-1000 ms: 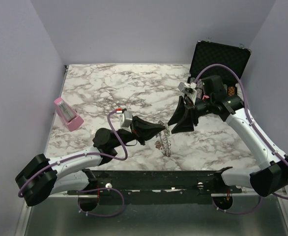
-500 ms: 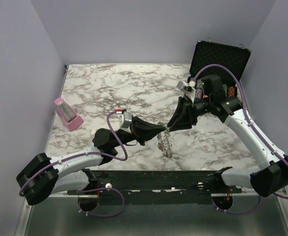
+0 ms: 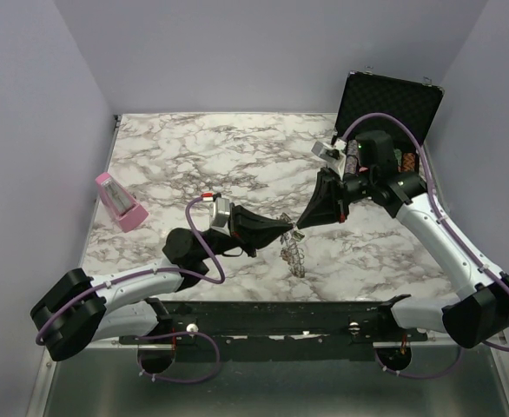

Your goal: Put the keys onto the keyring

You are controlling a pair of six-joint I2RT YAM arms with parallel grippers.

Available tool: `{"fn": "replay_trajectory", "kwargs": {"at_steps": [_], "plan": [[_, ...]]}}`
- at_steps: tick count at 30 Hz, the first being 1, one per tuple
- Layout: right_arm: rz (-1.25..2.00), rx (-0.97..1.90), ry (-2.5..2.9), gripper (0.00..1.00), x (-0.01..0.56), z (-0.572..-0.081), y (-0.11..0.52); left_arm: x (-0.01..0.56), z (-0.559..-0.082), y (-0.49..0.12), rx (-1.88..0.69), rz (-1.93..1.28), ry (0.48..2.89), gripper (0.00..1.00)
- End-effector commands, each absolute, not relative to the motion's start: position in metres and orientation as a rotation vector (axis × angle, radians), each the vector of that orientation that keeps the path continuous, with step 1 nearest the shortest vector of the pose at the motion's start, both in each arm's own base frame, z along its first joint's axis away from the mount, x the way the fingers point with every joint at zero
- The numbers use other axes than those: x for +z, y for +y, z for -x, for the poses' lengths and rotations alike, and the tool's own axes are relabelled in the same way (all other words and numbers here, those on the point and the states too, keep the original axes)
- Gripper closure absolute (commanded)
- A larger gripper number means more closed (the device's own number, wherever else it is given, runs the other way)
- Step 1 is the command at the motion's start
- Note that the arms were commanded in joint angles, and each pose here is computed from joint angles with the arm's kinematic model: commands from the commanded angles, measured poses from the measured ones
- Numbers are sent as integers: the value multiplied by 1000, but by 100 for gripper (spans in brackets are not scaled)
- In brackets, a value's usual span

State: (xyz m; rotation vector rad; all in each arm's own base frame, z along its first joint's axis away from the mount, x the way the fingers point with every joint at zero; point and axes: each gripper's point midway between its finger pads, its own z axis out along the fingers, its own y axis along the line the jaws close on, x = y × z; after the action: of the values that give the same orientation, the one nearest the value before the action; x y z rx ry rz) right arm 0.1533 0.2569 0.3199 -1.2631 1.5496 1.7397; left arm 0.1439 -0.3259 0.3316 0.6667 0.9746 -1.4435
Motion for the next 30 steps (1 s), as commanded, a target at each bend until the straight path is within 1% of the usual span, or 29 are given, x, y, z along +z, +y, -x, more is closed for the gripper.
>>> {"fn": "replay_trajectory", "kwargs": {"at_steps": [1,8,15,18,20,22,26,30], "plan": [[1260,1826,1542,99,324,-145,257,358,-133,-316,-1451,-673,842,100],[1229,1909,1586,99,319,-143,257,365,-130,-311,-1456,-687,794,100],[1231,1927,1602,95,314,-139,260,374,-128,-315,-1506,-684,746,100],[1241,1920,1587,91,317,-136,259,373,-129,-316,-1504,-683,749,100],[1247,1907,1573,81,321,-136,259,371,-128,-315,-1500,-689,758,100],[1254,1898,1551,75,327,-137,256,367,-128,-313,-1489,-690,772,100],[1254,1878,1526,71,336,-142,252,360,-127,-309,-1471,-695,803,100],[1256,1839,1517,64,340,-146,254,354,-126,-308,-1473,-702,832,100]]}}
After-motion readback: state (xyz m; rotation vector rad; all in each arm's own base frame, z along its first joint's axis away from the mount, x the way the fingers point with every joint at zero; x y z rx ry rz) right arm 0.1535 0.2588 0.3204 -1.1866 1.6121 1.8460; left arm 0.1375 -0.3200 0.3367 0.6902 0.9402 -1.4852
